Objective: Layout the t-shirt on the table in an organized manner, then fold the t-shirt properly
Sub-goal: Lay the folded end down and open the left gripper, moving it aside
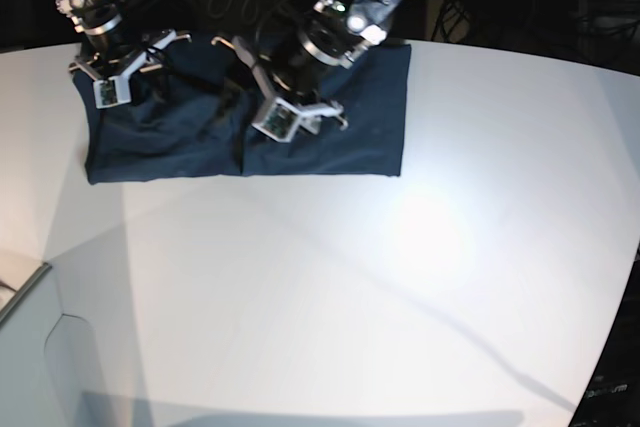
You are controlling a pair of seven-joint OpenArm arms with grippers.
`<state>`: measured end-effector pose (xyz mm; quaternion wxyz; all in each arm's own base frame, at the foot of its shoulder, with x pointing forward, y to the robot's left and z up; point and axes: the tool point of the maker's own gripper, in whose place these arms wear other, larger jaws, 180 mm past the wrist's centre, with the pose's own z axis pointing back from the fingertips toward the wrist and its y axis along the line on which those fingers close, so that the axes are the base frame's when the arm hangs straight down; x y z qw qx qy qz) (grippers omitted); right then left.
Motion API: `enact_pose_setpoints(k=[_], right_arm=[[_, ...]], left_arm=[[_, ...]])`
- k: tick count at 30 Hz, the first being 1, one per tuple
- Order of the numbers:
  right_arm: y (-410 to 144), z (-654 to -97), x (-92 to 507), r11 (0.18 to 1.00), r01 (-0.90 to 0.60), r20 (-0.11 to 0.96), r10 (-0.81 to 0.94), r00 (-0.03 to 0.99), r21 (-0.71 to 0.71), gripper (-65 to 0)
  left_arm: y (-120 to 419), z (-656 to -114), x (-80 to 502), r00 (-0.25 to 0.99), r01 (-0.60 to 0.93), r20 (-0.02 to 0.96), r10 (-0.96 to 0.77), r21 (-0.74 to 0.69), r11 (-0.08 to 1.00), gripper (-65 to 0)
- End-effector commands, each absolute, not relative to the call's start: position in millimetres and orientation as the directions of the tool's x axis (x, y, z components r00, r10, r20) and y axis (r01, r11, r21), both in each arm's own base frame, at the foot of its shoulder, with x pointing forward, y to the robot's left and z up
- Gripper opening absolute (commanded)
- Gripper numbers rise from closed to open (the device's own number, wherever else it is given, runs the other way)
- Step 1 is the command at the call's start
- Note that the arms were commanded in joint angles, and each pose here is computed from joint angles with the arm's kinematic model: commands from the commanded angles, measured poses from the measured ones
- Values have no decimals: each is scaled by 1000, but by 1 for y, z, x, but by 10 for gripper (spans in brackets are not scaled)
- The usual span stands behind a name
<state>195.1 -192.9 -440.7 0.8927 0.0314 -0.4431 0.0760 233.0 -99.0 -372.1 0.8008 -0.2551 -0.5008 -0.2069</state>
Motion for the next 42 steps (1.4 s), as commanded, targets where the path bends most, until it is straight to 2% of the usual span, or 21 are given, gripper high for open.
enact_pose_setpoints(k=[1, 5, 11, 15, 20, 24, 28, 34, 42], right_arm=[[-194, -421, 207, 986, -167, 838, 112, 535, -25, -390], [-191, -399, 211, 982, -181, 862, 131, 489, -47, -378], [-198, -381, 213, 989, -135, 884, 119, 452, -64, -289], [-224, -373, 217, 996, -34, 896, 87, 435, -80, -248], [-250, -367, 217, 993, 34, 900, 85, 427, -109, -242], [-259, -388, 219, 994, 39, 865, 72, 497, -105, -242], [-265, -413, 220, 995, 52, 826, 38, 563, -82, -243], [-275, -438, 225, 996, 71, 797, 0, 604, -53, -243], [-290, -461, 223, 995, 88, 758, -21, 652, -49, -243]], left_arm=[[-93, -358, 238, 370, 586, 927, -57, -185, 789, -325], [-61, -357, 244, 348, 569, 933, -91, -132, 812, -325], [-38, -386, 233, 415, 530, 901, -125, -127, 839, -325], [-63, -410, 211, 463, 579, 871, -165, -156, 800, -325], [-110, -418, 198, 448, 678, 867, -220, -168, 716, -325], [-130, -412, 195, 409, 729, 880, -242, -155, 667, -325], [-129, -396, 200, 384, 728, 898, -215, -151, 668, -325], [-70, -387, 227, 361, 653, 910, -206, -89, 752, -325], [55, -379, 254, 388, 401, 905, -176, 7, 916, -325]])
